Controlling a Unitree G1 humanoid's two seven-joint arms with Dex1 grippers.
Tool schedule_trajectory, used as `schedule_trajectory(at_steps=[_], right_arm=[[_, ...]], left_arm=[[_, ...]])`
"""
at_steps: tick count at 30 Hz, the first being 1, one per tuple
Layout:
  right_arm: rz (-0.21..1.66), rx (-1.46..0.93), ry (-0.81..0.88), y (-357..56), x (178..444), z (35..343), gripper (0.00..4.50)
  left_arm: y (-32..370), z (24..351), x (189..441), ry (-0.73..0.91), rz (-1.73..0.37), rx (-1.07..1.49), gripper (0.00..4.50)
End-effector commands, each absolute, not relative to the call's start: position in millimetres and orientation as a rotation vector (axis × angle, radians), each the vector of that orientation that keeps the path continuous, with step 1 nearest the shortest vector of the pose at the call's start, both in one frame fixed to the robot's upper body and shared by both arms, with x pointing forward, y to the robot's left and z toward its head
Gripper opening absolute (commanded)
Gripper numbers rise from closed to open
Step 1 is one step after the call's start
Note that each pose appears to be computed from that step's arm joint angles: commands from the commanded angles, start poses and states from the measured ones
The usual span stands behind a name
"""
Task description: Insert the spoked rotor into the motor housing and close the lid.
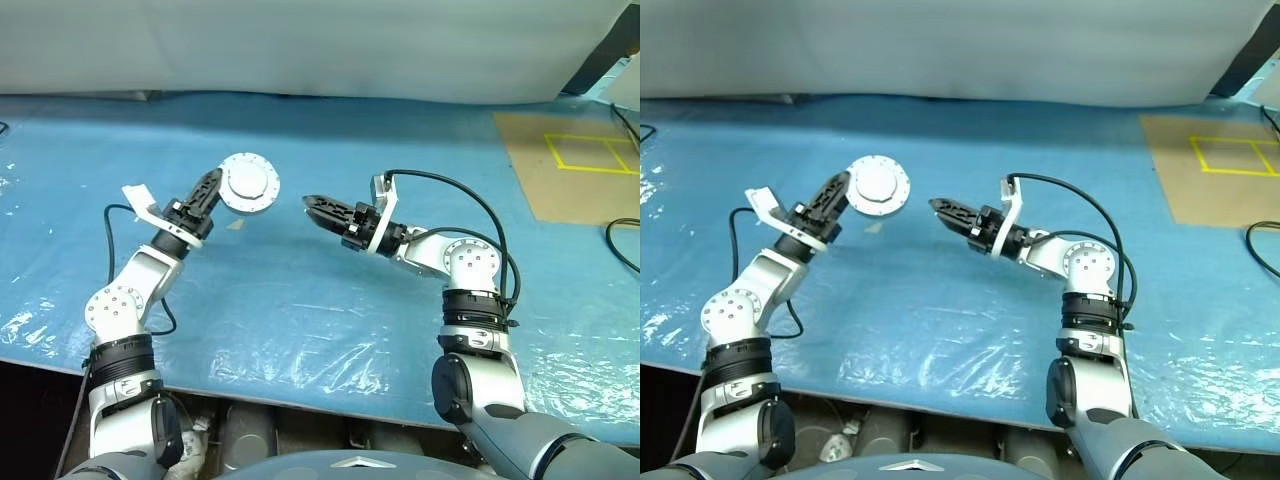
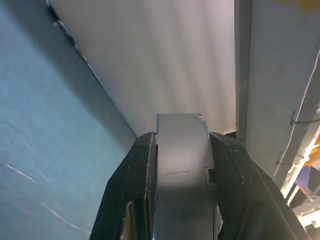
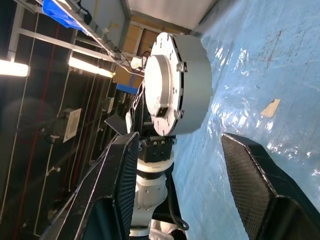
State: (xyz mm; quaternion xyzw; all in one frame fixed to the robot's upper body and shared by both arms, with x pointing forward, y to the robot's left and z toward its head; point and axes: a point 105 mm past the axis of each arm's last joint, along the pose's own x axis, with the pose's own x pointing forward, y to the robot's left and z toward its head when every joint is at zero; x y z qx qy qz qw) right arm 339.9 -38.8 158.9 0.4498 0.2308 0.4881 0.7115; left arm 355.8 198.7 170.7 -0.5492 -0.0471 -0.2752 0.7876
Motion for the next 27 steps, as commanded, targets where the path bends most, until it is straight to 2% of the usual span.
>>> schedule_trajectory(at_steps=[1,5,15,25,27], right_arm=[[1.121,0.991,0.484,-36,339,170,2.7],[1.107,0.984,0.488,-37,339,167,2.7],[1.095,0.954,0.492,-38,340,165,2.7],[1.084,0.925,0.501,-36,341,161,2.7],[1.082,0.922,0.503,-36,340,160,2.75]], left_arm=[[229,199,357,-0.262,-0.546,-1.158,1.25],[272,186,363,-0.314,-0.304,-1.054,1.25],[322,159,364,-0.277,-0.071,-0.893,1.25],[330,105,363,-0.132,0.068,-0.845,1.25],[340,100,359,-0.131,0.114,-0.845,1.98]])
